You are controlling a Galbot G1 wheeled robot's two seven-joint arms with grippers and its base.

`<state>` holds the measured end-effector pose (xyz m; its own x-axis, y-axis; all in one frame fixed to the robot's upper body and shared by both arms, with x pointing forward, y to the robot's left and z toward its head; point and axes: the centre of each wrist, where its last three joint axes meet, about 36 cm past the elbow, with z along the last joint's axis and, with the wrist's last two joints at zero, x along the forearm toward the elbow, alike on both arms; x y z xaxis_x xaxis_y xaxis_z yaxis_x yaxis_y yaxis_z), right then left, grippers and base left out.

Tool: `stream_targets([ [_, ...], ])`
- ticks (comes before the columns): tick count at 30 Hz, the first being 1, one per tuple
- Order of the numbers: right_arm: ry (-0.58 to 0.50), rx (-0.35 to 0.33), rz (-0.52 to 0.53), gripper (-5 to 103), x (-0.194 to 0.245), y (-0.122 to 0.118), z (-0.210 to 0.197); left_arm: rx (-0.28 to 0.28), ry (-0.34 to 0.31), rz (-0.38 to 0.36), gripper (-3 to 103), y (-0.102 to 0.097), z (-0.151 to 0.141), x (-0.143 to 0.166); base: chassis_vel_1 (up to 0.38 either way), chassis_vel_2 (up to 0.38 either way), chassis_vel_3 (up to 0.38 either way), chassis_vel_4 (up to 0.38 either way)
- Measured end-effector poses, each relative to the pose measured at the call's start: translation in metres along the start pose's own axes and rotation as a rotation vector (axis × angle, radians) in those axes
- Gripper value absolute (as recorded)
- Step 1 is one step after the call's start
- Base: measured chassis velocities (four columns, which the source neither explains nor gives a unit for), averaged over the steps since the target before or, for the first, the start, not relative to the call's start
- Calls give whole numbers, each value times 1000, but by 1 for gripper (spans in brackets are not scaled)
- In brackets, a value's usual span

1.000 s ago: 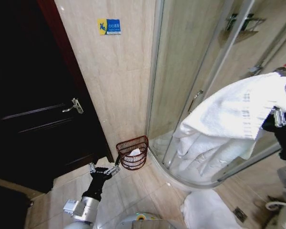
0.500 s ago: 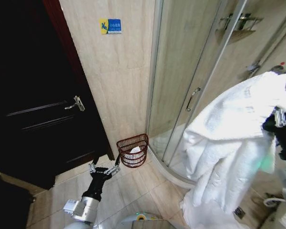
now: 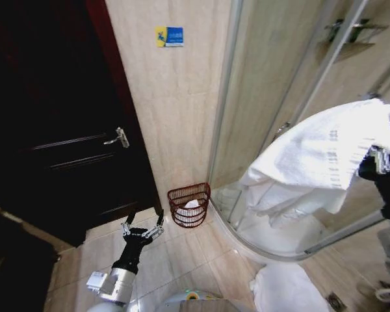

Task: Discard the used towel into the hamper.

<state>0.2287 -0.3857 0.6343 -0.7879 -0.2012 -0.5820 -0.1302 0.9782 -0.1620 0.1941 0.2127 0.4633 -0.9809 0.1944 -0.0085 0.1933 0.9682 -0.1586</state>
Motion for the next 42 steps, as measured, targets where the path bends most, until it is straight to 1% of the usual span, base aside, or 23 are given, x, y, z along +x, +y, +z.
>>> stream_targets([
  [13, 5, -11, -11, 4, -1, 4, 5, 0, 0, 0, 100, 0, 0, 0, 121, 119, 116, 122],
  [17, 13, -24, -21, 4, -1, 7, 9, 0, 0, 0, 100, 0, 0, 0, 104, 113, 105, 111],
  [19, 22, -52, -31, 4, -2, 13, 15, 0, 0, 0, 100, 0, 0, 0, 84, 89, 79, 93],
  [21, 28, -80, -49, 4, -5, 25, 27, 0, 0, 0, 100, 0, 0, 0, 38, 14, 27, 36],
  [22, 28, -80, -49, 4, -5, 25, 27, 0, 0, 0, 100, 0, 0, 0, 0, 0, 0, 0],
  [25, 30, -103, -74, 4, -8, 36, 37, 0, 0, 0, 100, 0, 0, 0, 0, 0, 0, 0],
  [28, 25, -113, -84, 4, -9, 40, 40, 0, 0, 0, 100, 0, 0, 0, 0, 0, 0, 0],
  [37, 15, -101, -132, 4, -14, 50, 47, 0, 0, 0, 100, 0, 0, 0, 0, 0, 0, 0],
  [42, 25, -111, -124, 4, -9, 51, 55, 0, 0, 0, 100, 0, 0, 0, 0, 0, 0, 0],
])
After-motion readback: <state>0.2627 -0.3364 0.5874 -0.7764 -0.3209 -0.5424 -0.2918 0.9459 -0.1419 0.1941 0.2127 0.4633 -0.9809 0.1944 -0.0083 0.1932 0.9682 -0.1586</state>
